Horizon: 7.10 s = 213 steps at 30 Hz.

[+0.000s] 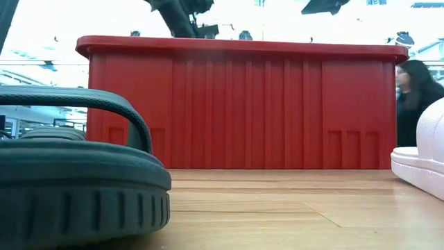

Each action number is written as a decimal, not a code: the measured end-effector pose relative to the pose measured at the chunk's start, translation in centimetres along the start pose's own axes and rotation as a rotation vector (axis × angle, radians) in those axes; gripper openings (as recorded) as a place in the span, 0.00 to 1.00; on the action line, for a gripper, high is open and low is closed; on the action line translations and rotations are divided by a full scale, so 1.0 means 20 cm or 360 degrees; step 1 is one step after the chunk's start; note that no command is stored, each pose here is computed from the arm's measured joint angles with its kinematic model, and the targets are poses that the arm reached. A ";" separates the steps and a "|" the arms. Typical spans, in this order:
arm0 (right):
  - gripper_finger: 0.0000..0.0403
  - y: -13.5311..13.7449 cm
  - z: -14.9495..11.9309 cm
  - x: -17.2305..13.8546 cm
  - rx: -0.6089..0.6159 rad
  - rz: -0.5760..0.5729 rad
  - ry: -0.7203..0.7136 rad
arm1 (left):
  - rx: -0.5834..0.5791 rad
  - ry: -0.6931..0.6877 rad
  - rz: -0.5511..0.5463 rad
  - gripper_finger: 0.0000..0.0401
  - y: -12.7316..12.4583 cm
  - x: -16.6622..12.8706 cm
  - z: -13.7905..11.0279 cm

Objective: Pick and place slides into bin
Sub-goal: Put the pink slide into the red bin

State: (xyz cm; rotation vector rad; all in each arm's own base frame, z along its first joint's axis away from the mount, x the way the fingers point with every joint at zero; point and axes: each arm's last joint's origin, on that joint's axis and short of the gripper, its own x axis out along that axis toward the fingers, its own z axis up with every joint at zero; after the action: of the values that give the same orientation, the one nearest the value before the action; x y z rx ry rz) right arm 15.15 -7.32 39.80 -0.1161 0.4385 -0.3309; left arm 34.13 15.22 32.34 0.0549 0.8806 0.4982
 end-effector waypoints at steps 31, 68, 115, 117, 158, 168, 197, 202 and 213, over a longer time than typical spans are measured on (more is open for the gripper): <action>0.00 0.34 -0.18 -0.27 0.0057 0.1283 0.0503 | 0.0015 -0.0466 -0.0232 0.35 -0.86 -0.70 -0.04; 0.10 1.20 -0.69 0.10 0.0100 0.1612 0.0966 | 0.0268 -0.0561 -0.0379 0.35 -1.10 -0.91 -0.17; 0.33 1.33 -1.12 0.30 0.0472 0.1609 0.0635 | 0.0240 -0.0548 -0.0379 0.35 -1.08 -0.89 -0.16; 0.33 1.35 -1.13 0.30 0.0480 0.1616 0.0652 | 0.0241 -0.0548 -0.0379 0.35 -1.08 -0.89 -0.16; 0.00 1.21 -0.36 0.01 0.0280 0.1493 -0.0190 | 0.0361 -0.0550 -0.0521 0.35 -1.19 -0.98 -0.24; 0.00 1.08 -0.14 0.02 0.0001 0.0851 -0.0764 | 0.0292 -0.0604 -0.0505 0.35 -1.22 -1.03 -0.25; 0.00 0.81 0.10 0.10 -0.0282 0.0037 -0.1604 | -0.0255 -0.1515 -0.0183 0.35 -0.89 -1.02 0.19; 0.00 0.80 0.10 0.10 -0.0357 -0.0044 -0.1631 | -0.0282 -0.1515 -0.0208 0.35 -0.88 -1.01 0.20; 0.00 0.76 0.12 0.10 -0.0399 -0.0183 -0.1673 | -0.0176 -0.1469 -0.0199 0.35 -0.90 -1.00 0.18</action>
State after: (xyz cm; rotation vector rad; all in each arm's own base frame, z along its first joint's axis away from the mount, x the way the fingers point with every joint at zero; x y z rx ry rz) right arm 22.23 6.42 38.41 -0.5296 -0.5745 -0.2836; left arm 33.36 -8.85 44.76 0.1158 -0.0477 0.3434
